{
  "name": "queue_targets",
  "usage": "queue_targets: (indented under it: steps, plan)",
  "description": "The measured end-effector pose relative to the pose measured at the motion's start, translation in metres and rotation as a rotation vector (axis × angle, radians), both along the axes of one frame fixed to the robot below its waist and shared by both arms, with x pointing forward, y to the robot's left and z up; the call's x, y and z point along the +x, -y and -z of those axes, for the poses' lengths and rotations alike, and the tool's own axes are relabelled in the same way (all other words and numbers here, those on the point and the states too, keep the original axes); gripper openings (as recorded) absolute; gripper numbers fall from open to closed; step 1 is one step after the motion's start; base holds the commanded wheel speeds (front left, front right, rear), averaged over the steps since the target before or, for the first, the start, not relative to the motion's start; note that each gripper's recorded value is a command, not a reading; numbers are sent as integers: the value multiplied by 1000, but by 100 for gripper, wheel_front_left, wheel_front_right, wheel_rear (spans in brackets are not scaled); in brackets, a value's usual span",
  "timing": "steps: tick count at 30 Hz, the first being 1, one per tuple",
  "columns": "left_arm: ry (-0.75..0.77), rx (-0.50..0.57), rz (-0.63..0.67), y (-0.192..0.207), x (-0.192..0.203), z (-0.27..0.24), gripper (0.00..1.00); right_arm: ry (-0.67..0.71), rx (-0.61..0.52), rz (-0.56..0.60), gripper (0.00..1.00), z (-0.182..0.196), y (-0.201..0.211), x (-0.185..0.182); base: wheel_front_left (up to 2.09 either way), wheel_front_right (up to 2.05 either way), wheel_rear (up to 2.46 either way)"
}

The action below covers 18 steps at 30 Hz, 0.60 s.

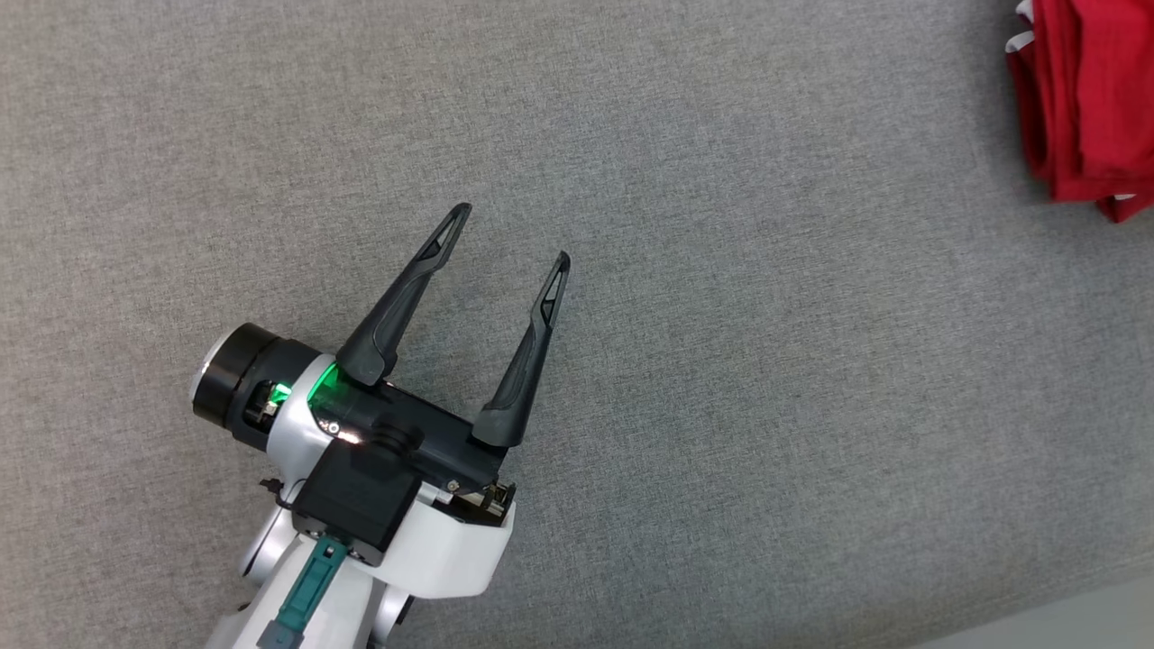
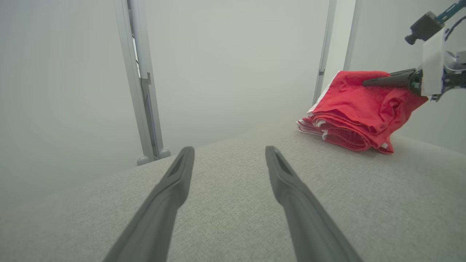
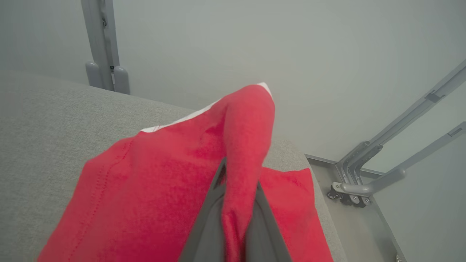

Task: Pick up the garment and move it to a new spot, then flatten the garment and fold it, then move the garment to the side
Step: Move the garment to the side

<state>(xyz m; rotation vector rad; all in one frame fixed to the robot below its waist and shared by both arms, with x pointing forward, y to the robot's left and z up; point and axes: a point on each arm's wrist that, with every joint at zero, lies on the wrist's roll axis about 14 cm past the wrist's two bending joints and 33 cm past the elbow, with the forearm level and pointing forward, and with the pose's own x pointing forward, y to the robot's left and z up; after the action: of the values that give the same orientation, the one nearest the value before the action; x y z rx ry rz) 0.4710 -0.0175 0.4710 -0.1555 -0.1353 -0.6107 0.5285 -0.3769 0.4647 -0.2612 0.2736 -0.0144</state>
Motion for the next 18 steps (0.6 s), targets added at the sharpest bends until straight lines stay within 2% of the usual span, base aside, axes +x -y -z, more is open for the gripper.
queue_targets:
  steps: [9,10,11,12,16,18]
  plan:
    - [8,7,-1,-3,8,4,100,-131,-191,16,0,19,32,9,0,0,0]
    - [6,10,-2,-4,8,5,100,-144,-217,16,13,22,35,10,0,0,0]
    - [3,13,-5,-5,8,7,100,-146,-228,22,45,24,36,13,0,0,0]
    - [1,16,-7,-6,9,8,100,-147,-239,30,100,26,38,16,0,0,0]
    - [1,27,-14,-10,8,8,100,-161,-286,40,100,31,41,22,0,0,0]
    - [4,31,-19,-12,8,6,100,-155,-336,60,100,21,49,26,0,0,0]
